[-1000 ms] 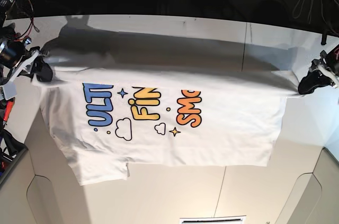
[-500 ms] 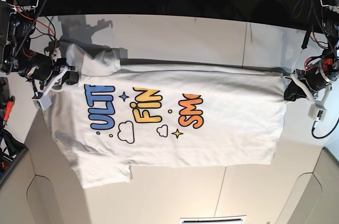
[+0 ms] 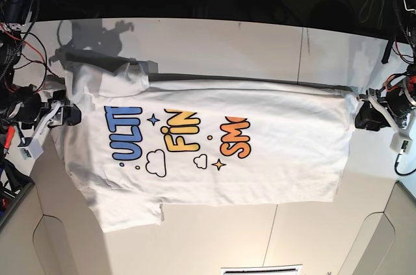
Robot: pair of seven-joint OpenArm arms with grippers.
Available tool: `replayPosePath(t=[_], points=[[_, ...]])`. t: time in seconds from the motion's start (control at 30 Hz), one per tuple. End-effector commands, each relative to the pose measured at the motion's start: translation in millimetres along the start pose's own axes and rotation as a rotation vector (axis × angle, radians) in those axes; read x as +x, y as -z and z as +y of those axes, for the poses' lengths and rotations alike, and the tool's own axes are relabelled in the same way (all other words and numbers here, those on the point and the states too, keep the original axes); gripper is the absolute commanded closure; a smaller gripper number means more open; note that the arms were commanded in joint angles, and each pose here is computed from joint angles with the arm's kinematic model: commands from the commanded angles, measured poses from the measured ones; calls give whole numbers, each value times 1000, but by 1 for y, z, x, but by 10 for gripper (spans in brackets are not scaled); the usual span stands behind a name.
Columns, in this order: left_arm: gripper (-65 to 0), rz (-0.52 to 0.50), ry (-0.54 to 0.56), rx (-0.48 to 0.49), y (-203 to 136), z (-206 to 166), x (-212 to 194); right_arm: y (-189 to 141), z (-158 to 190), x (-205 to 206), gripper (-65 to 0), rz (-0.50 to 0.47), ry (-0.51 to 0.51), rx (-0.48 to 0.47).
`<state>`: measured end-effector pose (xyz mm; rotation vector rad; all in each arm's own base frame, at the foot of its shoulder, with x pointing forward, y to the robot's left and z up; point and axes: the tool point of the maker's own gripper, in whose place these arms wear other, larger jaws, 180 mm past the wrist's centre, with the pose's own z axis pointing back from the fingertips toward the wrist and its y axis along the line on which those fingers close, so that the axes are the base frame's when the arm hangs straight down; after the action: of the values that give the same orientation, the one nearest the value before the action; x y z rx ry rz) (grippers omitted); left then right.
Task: Layout the t-shirt on the table in an organized manner, then fold the t-shirt properly
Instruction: 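Fold the grasped side edge over the print toward the shirt middle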
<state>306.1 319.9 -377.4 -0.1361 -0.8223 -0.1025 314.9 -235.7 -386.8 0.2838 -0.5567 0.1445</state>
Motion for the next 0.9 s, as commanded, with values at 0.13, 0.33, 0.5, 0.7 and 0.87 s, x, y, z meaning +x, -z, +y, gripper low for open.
replayPosePath(t=[0.13,0.33,0.5,0.7,0.87], points=[[-273,-89,46,32,-15,23,46,-37,-7,35,-289,-117,-43,-61],[-273,-101,57,38,-24,33,57,-64,-19,-13,-248,-47,8,-110],[-273,-160,42,10,-34,35,69,-70,-21,-73,-301,4,125,-89],[-273,-252,21,63,-56,58,94,-58,-9,-100,-409,-67,223,-62],[-273,-327,-9,107,-73,76,120,-38,-1,-103,-409,-91,238,-38]])
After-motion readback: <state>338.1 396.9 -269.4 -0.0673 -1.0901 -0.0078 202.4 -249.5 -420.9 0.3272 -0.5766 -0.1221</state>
